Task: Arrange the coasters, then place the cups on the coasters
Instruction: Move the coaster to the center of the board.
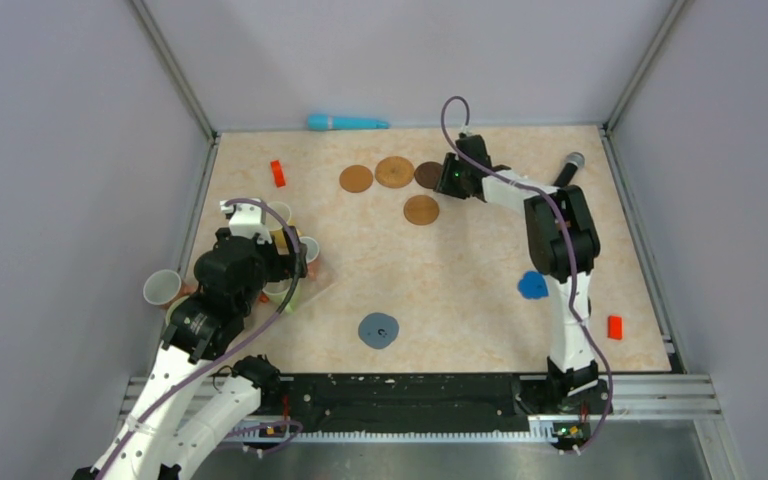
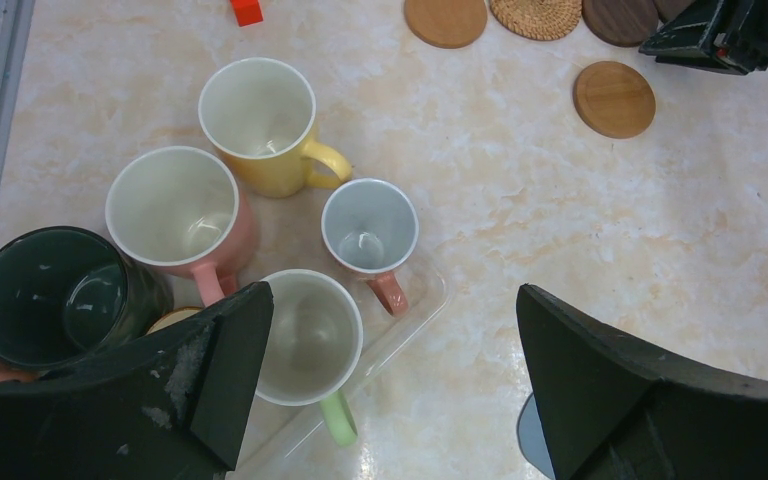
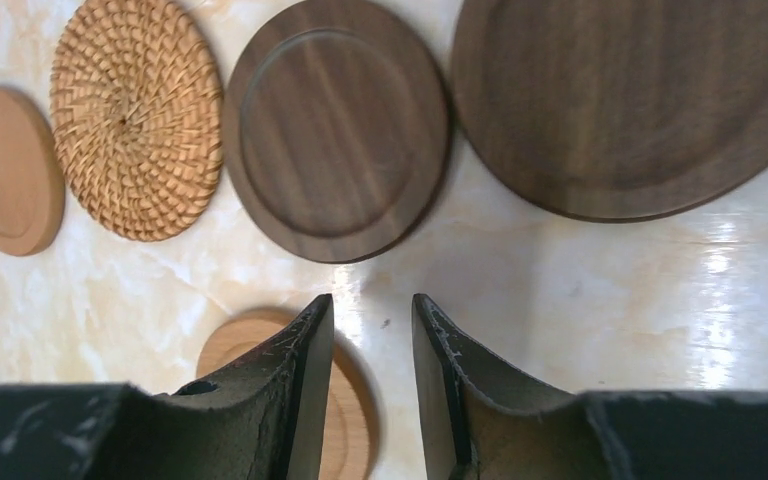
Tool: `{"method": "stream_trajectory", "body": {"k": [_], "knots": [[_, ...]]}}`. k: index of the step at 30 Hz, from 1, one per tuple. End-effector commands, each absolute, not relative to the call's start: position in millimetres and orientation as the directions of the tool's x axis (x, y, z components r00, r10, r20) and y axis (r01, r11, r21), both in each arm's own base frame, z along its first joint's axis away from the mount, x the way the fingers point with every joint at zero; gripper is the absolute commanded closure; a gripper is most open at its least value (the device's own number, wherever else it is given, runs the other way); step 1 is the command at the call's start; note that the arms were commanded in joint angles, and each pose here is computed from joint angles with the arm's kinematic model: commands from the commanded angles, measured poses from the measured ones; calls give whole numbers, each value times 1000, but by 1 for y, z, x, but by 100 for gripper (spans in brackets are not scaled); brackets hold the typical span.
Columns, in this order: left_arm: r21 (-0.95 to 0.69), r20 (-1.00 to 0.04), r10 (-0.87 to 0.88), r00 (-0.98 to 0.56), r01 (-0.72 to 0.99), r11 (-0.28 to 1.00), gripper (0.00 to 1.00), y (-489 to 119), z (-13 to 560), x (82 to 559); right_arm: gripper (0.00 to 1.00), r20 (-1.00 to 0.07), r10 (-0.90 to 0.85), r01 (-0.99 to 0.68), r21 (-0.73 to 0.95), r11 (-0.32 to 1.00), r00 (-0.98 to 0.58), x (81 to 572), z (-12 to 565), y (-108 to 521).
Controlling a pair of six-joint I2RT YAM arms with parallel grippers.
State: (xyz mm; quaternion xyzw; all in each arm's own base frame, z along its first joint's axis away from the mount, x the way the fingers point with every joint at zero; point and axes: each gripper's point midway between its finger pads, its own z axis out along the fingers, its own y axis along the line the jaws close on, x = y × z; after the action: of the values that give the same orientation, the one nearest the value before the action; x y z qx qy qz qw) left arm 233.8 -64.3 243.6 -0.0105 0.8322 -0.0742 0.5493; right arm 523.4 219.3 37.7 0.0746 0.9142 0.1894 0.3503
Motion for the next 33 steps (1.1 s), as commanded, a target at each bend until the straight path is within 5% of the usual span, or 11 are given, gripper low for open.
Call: {"method": "stream_trajectory", "body": {"k": [1, 16, 33], "knots": [[-150, -926, -118, -360, 60, 987, 3, -65, 251, 238, 65, -624, 301, -9, 443, 896, -721, 535, 46, 236], [-149, -925, -117, -363, 62, 987, 3, -65, 250, 238, 68, -648, 304, -24, 446, 895, -698, 562, 49, 244], [-152, -926, -119, -358, 64, 986, 3, -65, 252, 238, 66, -675, 257, -143, 477, 867, -691, 506, 124, 243]]}}
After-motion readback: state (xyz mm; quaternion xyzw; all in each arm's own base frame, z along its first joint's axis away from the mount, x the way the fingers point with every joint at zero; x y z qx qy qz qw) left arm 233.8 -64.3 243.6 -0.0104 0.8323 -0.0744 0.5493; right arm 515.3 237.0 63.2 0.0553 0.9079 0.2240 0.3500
